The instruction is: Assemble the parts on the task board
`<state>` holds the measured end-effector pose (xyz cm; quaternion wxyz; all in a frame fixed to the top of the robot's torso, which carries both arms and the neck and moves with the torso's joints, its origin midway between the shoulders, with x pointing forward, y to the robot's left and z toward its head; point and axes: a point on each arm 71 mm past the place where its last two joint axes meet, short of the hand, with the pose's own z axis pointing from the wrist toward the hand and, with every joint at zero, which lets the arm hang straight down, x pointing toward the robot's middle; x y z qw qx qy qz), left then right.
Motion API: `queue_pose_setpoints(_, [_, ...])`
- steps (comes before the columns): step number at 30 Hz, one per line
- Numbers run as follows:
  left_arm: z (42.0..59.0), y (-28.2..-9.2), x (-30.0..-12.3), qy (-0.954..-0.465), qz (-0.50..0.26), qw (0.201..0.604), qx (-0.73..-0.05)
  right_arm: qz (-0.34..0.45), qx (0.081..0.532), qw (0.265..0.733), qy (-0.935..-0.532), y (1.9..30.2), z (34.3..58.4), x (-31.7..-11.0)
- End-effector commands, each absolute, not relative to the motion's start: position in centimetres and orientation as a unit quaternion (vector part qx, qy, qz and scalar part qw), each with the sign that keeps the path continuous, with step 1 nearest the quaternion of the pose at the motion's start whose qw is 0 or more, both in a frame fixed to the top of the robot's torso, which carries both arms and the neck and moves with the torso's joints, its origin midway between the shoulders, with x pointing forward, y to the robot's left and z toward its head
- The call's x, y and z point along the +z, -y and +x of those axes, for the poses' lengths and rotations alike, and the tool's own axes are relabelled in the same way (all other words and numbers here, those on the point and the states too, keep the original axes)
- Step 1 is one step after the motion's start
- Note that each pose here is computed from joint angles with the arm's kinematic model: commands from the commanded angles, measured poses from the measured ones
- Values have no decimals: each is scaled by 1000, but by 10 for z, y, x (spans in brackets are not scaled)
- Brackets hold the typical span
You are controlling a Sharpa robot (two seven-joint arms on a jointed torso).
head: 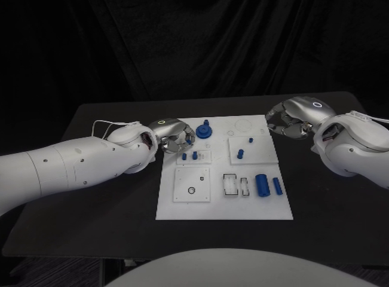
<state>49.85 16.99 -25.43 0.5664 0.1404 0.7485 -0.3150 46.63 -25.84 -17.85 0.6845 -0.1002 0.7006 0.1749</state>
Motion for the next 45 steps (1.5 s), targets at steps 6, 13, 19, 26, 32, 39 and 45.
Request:
queue_pose_setpoints(6, [501, -167, -261, -755, 142, 558, -313, -101, 174, 682, -703, 258, 466, -180])
queue_pose_setpoints(13, [502, -165, -262, -751, 144, 562, -316, -100, 173, 681, -704, 258, 465, -180])
queue_pose_setpoints(19, [503, -165, -262, -750, 144, 564, -316, -100, 173, 681, -705, 258, 465, -180])
queue_pose_setpoints(26, [503, -163, -263, -752, 144, 561, -315, -100, 172, 680, -705, 258, 465, -180])
queue_pose_setpoints(32, [503, -160, -264, -753, 146, 558, -316, -100, 172, 680, -706, 258, 465, -180])
queue_pose_setpoints(39, [503, -157, -265, -755, 148, 555, -318, -99, 171, 680, -706, 258, 465, -180])
queue_pose_setpoints(45, [503, -156, -266, -757, 148, 553, -316, -99, 171, 680, -706, 258, 465, -180])
